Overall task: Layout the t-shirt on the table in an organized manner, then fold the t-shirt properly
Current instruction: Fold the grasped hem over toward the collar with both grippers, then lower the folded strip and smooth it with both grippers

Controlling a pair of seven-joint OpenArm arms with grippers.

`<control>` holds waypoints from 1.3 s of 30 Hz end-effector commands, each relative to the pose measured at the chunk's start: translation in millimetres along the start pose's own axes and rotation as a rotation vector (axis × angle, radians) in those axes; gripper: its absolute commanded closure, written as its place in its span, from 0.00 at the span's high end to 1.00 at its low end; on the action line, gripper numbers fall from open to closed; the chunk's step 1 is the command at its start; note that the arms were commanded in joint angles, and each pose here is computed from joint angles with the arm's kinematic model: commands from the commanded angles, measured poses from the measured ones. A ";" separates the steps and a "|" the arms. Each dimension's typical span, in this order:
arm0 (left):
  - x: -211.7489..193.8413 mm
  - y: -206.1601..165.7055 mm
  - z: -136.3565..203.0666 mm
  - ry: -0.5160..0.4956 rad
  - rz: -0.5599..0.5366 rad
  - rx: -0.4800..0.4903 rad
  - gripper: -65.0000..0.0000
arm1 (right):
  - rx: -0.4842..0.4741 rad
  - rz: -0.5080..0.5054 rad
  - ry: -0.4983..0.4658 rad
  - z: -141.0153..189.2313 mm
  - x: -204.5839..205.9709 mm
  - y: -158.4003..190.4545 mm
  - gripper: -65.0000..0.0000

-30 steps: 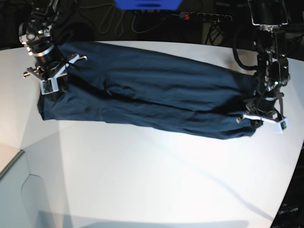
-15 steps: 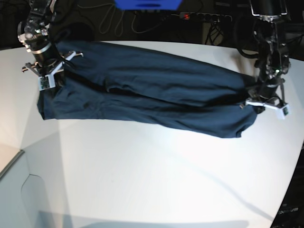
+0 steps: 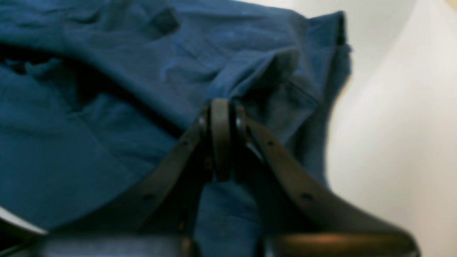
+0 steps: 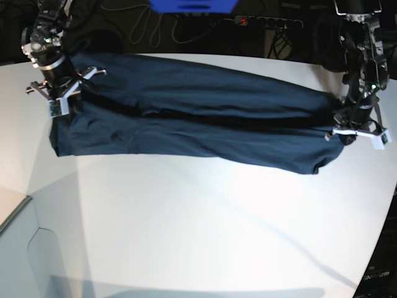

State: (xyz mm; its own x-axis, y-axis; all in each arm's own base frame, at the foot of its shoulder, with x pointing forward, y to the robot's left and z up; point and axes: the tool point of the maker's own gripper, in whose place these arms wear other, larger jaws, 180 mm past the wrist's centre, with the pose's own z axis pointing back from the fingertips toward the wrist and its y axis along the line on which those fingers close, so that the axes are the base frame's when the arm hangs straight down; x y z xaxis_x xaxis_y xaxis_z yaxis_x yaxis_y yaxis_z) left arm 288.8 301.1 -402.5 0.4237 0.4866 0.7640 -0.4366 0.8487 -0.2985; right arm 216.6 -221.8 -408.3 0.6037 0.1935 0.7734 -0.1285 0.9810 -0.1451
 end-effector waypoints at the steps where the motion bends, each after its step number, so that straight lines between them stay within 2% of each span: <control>1: 18.6 0.6 1.8 -0.053 -0.012 -0.004 0.00 | 0.000 0.017 -0.061 5.1 17.7 -4.2 0.00; 3: 18.1 0.6 1.8 -0.050 -0.012 -0.004 0.00 | 0.040 0.043 -0.081 8.1 25.9 3.3 0.00; 8: 18.6 -3.2 8.6 -0.053 0.008 -0.026 0.00 | 0.038 0.029 -0.098 13.1 31.0 11.0 0.00; 12: 19.9 -6.0 16.5 -0.064 0.006 -0.040 0.00 | 0.040 0.025 -0.081 12.5 26.5 11.9 0.00; 21: -1.8 11.9 11.4 -0.008 0.020 0.004 0.00 | 0.066 -0.020 -0.014 21.2 -5.4 27.2 0.00; 25: -2.3 11.6 11.4 -0.007 0.021 0.003 0.00 | 0.079 -0.047 -0.039 27.6 -5.7 39.7 0.00; 29: -1.4 11.5 11.5 -0.009 0.020 0.003 0.00 | 0.096 -0.088 -0.005 16.6 -22.2 43.2 0.00; 32: -2.7 12.6 11.2 -0.005 0.020 0.006 0.00 | 0.082 -0.101 0.018 11.3 -33.0 33.2 0.00; 39: -4.5 12.5 11.1 -0.003 0.019 0.008 0.01 | 0.091 -0.112 0.026 -1.2 -36.8 29.5 0.00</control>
State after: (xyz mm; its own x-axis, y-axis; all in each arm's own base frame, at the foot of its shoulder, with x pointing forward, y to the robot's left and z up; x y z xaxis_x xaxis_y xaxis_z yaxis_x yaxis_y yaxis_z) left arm 265.2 299.8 -415.6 0.4439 0.5206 0.7293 -0.4592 0.8311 -0.3137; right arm 187.2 -199.5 -449.6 0.6654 0.0774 0.7425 -0.1144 0.9934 -0.0011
